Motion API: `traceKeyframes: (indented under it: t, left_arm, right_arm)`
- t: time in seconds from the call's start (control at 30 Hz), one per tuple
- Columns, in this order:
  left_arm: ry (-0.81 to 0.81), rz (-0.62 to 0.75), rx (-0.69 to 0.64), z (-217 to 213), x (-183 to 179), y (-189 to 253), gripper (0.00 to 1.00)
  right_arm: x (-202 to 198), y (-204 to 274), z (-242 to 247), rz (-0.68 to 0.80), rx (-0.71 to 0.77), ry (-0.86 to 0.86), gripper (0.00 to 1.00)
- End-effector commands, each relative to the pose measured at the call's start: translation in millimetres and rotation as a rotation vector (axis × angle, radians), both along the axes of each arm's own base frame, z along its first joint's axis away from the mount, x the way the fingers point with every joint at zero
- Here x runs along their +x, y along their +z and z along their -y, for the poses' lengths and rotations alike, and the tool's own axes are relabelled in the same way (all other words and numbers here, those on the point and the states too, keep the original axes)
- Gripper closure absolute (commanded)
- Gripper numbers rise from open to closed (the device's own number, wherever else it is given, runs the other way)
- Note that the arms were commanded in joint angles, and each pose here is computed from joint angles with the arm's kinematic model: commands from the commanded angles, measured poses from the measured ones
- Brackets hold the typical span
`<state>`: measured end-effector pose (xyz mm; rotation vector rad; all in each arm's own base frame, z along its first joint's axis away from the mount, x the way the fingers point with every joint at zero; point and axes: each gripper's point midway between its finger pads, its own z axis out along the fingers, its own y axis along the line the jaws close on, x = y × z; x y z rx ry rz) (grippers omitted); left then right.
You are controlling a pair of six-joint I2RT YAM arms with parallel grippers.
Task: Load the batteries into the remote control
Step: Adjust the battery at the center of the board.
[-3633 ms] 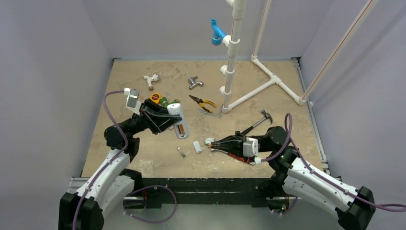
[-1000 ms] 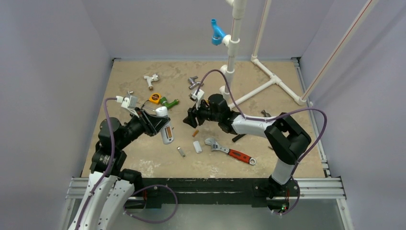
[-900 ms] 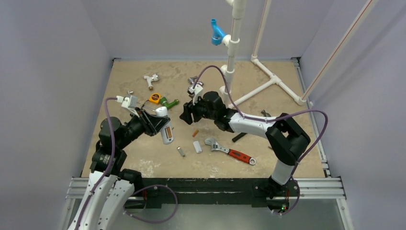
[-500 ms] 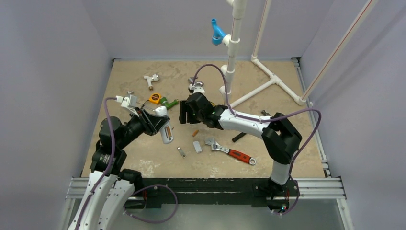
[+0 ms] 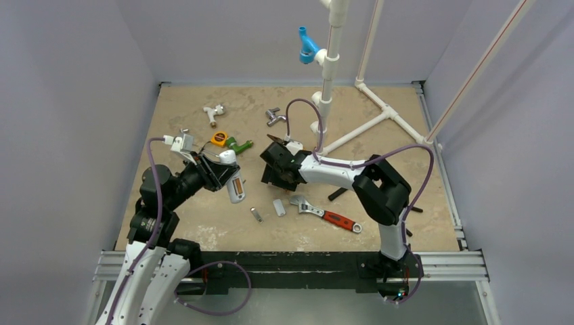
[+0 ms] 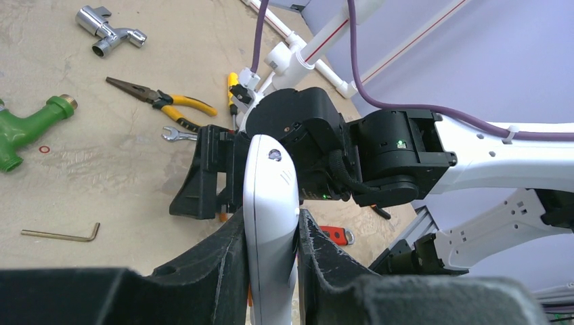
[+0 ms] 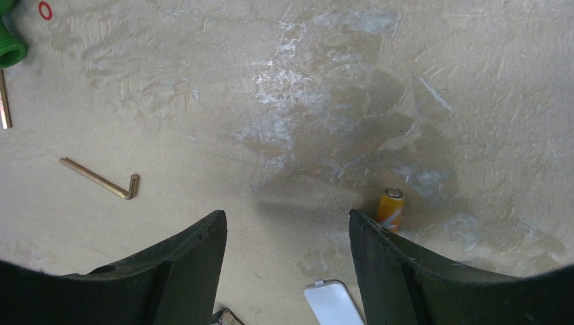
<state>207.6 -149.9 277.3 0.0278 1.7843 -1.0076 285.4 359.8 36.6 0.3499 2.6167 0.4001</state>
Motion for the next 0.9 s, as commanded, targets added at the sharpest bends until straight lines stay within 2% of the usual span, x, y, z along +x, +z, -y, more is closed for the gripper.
traceKeyframes:
  t: [0.0,0.13,0.47,0.63,0.87]
  left_arm:
    - [0.014,0.068,-0.030,-2,2,27,1.00]
    - [0.014,0.065,-0.030,-1,3,26,1.00]
    - [0.009,0.062,-0.031,0,4,25,1.00]
    - [0.008,0.053,-0.033,0,6,23,1.00]
    - [0.005,0.052,-0.033,1,6,22,1.00]
  right_arm:
    - [10,0,15,-0.023,-0.019,-0.164,0.36]
    - [13,2,19,0.009,-0.045,-0.158,0.36]
    - [30,60,59,0.218,-0.141,-0.201,0.36]
    - [21,57,68,0.185,-0.171,-0.200,0.36]
    - [8,19,66,0.079,-0.202,-0.191,0.38]
